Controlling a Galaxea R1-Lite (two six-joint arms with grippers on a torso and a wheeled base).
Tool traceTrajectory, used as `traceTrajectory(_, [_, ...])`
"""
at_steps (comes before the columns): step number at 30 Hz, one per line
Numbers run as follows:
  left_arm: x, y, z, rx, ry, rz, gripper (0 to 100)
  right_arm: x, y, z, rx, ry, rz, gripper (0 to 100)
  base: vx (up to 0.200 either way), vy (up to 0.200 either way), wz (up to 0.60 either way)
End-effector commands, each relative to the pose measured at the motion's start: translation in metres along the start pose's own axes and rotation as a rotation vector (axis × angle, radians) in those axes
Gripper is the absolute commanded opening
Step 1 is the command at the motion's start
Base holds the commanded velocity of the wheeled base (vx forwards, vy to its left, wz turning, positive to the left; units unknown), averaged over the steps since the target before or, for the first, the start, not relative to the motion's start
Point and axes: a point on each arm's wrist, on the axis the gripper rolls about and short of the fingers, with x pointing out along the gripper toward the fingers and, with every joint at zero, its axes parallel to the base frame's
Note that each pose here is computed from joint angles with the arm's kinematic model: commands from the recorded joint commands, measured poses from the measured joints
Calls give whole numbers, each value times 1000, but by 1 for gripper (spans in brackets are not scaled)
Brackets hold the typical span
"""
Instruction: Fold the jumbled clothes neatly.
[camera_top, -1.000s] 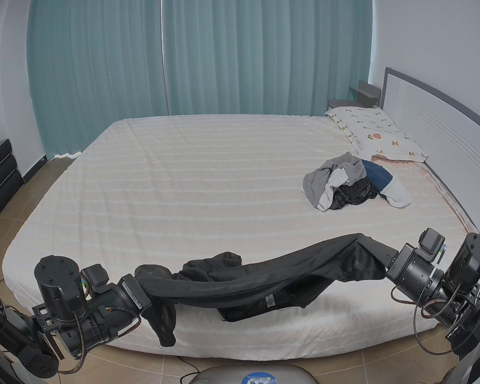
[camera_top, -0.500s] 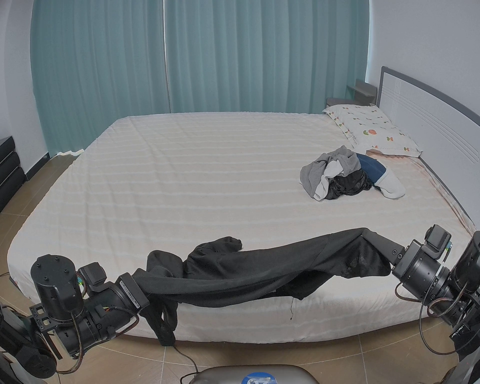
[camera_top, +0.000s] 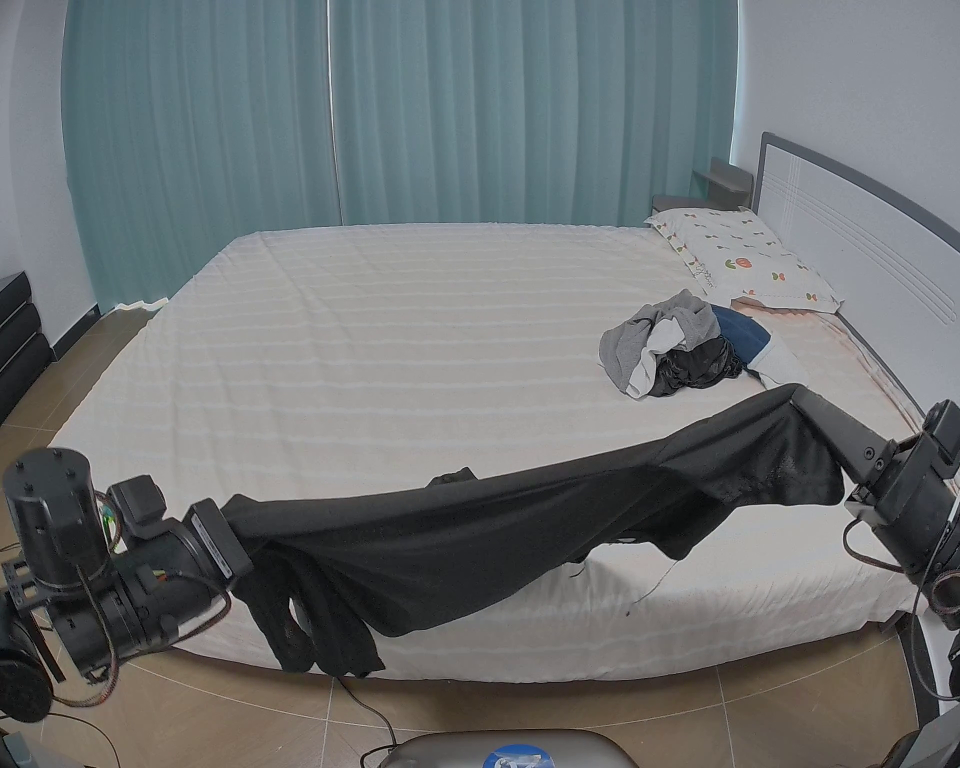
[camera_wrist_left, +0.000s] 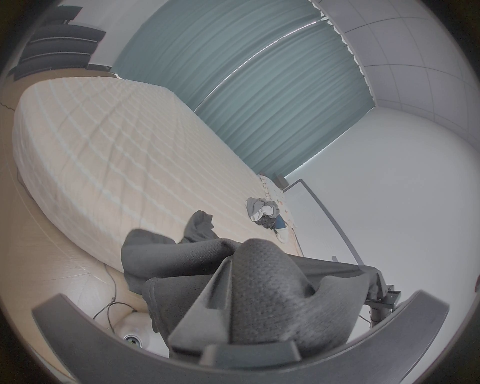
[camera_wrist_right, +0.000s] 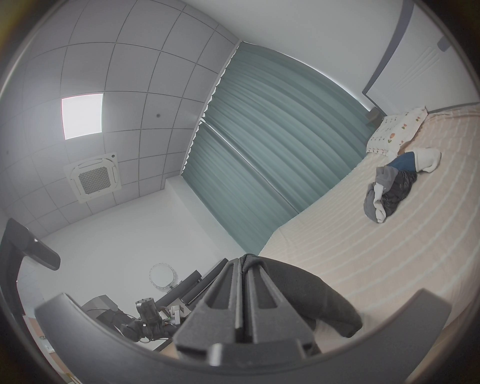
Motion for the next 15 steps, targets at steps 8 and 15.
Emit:
traceTrajectory(8, [-34,-41,66,-30,-197,-28,0,-31,86,94,-47,-146,152,0,0,0,0])
traceTrajectory(15, [-40,-54,80,-85,-160,26,0,-20,101,118,-51,-157,128,0,0,0,0])
